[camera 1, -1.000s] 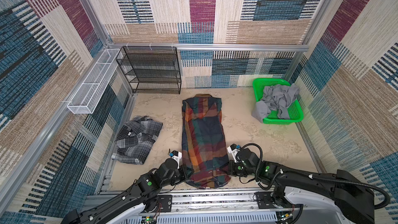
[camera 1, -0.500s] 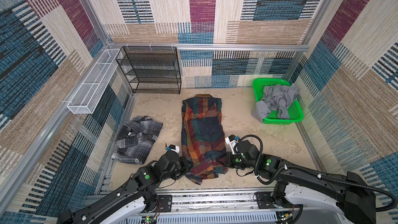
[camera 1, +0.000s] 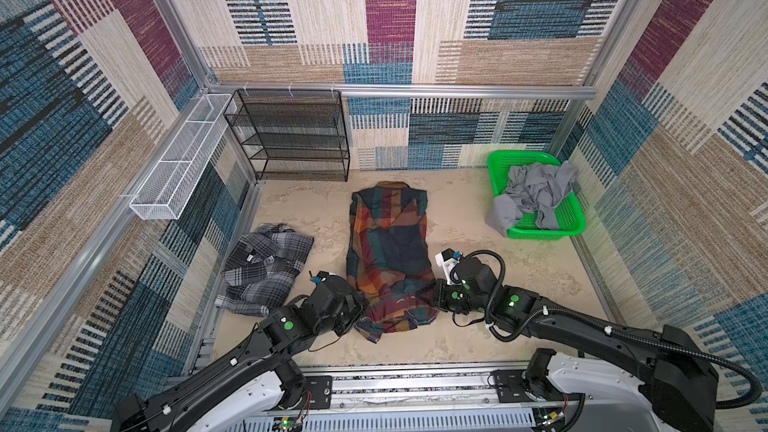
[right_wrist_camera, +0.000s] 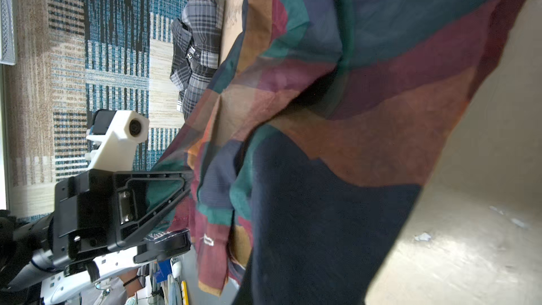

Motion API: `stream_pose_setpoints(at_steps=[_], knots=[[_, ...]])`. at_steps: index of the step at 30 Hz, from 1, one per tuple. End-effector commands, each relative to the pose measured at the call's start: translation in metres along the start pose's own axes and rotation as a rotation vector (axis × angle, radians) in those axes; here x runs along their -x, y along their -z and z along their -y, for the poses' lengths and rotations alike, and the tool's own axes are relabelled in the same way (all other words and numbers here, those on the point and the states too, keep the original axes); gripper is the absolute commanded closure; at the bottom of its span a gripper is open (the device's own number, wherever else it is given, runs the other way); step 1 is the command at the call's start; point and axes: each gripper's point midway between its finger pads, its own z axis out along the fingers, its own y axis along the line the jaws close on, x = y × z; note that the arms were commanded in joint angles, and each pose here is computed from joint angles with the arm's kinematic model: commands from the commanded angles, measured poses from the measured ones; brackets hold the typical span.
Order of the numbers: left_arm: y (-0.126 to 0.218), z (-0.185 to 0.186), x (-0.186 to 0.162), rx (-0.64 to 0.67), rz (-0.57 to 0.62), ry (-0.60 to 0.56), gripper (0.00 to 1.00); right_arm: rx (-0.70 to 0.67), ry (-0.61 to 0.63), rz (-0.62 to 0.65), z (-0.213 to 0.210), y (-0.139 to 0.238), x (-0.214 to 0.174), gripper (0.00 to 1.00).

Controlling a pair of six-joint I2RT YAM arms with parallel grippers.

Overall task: Fold and stack the long sleeve shirts
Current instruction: 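Lift the near edge with both grippers and fold it away from the robot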

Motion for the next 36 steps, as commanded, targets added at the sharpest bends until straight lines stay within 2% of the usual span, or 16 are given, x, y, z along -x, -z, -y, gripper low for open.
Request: stream_pose_setpoints(at_steps=[1,5,11,14,19,22,29,33,36], knots=[[-0.004,-0.008,0.008,0.062,0.028,0.029,1.00,0.036,-0.014,-0.022,-0.010,-0.003,0.002,1.00],[-0.016,-0.015,0.009,0.093,-0.003,0.082,1.00,0.028,-0.028,-0.043,-0.006,-0.009,0.002,1.00],[-0.015,-0.014,0.024,0.108,0.029,0.133,1.00,0.010,-0.060,-0.041,0.004,-0.012,0.009,1.00],[-0.016,-0.006,0.026,0.098,0.017,0.116,1.00,0.016,-0.057,-0.052,0.004,-0.015,0.009,1.00],[-0.031,-0.011,0.005,0.096,-0.100,0.084,1.00,0.052,-0.071,-0.094,0.005,-0.016,-0.005,1.00],[-0.036,-0.029,-0.011,0.087,-0.130,0.100,1.00,0.030,-0.069,-0.088,0.008,-0.011,-0.016,1.00],[-0.012,-0.055,-0.033,0.068,-0.116,0.090,1.00,0.036,-0.125,-0.133,0.009,0.001,-0.062,1.00],[0.002,-0.050,-0.045,0.060,-0.104,0.068,1.00,0.046,-0.129,-0.133,-0.010,0.011,-0.079,1.00],[0.012,-0.042,-0.043,0.060,-0.079,0.072,1.00,0.034,-0.130,-0.107,-0.013,0.018,-0.075,1.00]])
